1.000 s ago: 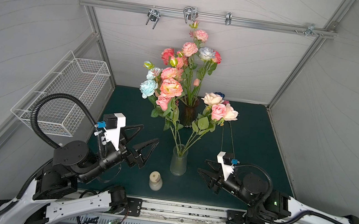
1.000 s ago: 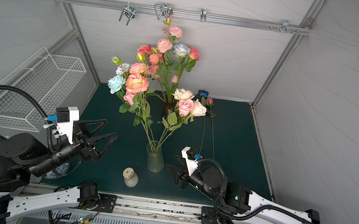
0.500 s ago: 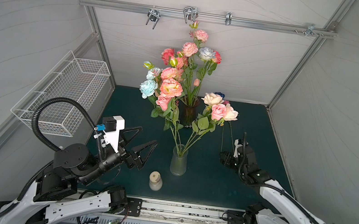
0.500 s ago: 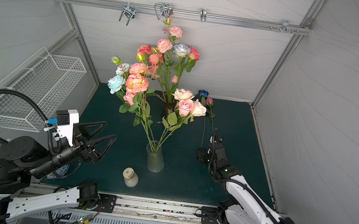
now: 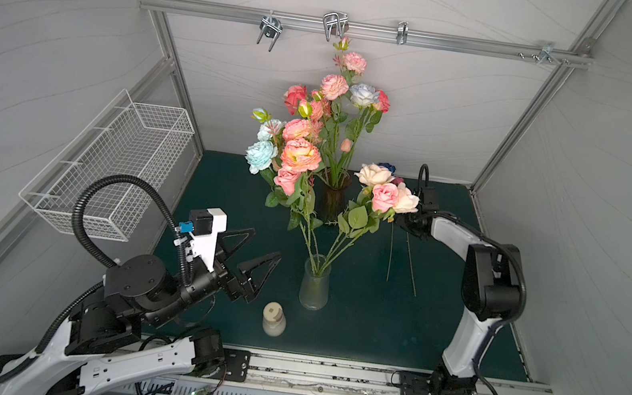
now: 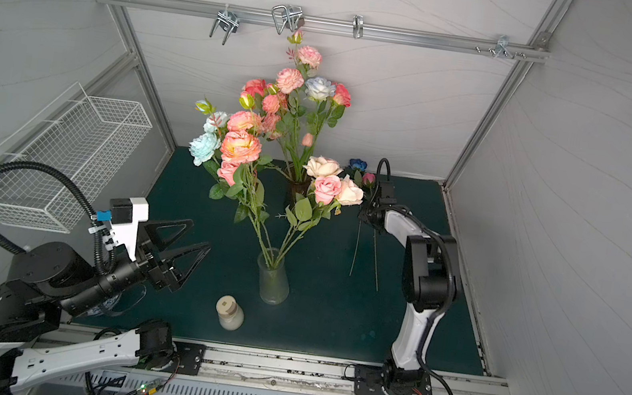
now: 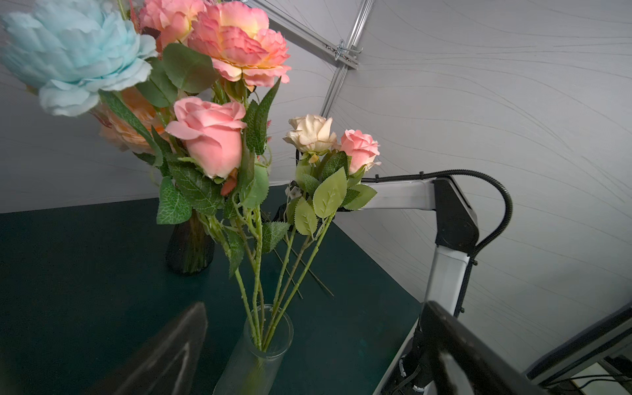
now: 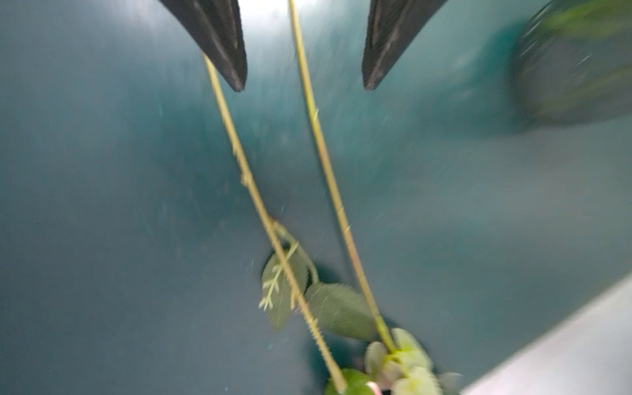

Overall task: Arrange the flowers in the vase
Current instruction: 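Grasp a pink rose stem from the pile with the right gripper, then lift the pink rose high with the right gripper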

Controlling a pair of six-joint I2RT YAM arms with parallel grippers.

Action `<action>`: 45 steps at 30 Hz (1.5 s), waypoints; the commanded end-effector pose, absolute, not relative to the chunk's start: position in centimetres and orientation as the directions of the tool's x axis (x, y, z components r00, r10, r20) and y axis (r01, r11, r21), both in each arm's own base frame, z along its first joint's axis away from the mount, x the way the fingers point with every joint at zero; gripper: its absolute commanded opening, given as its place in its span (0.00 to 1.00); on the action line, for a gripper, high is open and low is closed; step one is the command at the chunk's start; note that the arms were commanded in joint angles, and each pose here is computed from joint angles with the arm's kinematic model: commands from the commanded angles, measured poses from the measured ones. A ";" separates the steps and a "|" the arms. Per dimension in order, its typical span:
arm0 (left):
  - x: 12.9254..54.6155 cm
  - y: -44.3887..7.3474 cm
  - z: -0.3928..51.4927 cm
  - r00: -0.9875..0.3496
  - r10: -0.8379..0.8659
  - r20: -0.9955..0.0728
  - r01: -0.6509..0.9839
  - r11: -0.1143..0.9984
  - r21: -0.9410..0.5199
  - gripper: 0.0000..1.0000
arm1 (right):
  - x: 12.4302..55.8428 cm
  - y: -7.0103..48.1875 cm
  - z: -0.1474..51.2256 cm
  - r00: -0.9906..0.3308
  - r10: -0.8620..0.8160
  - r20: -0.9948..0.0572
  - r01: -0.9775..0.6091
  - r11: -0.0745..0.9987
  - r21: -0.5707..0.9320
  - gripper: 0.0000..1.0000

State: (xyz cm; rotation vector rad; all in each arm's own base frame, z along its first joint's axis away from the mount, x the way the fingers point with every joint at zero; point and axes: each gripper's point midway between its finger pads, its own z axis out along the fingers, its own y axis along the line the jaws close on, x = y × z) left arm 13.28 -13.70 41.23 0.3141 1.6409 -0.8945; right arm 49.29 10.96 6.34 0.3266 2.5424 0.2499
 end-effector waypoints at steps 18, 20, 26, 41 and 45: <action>12.5 -14.0 42.4 -0.284 -0.299 -0.911 0.675 0.613 -0.411 0.99 | 51.5 7.9 3.8 -0.878 0.206 -0.431 0.216 0.976 0.027 0.52; 12.5 -14.0 42.4 -0.282 -0.302 -0.911 0.676 0.611 -0.412 0.99 | 51.6 7.8 3.1 -0.896 0.204 -0.393 0.218 0.976 0.011 0.49; 12.5 -14.2 42.5 -0.285 -0.298 -0.911 0.676 0.611 -0.411 0.99 | 51.6 8.0 0.9 -0.938 0.202 -0.280 0.218 0.976 -0.026 0.25; 12.4 -14.2 42.8 -0.288 -0.293 -0.912 0.681 0.606 -0.410 0.99 | 50.5 5.7 7.9 -0.833 0.264 -0.486 0.276 0.960 0.047 0.00; 12.2 -14.4 43.3 -0.292 -0.289 -0.912 0.691 0.595 -0.410 0.99 | 48.2 5.3 11.8 -0.756 0.310 -0.577 0.296 0.948 0.122 0.00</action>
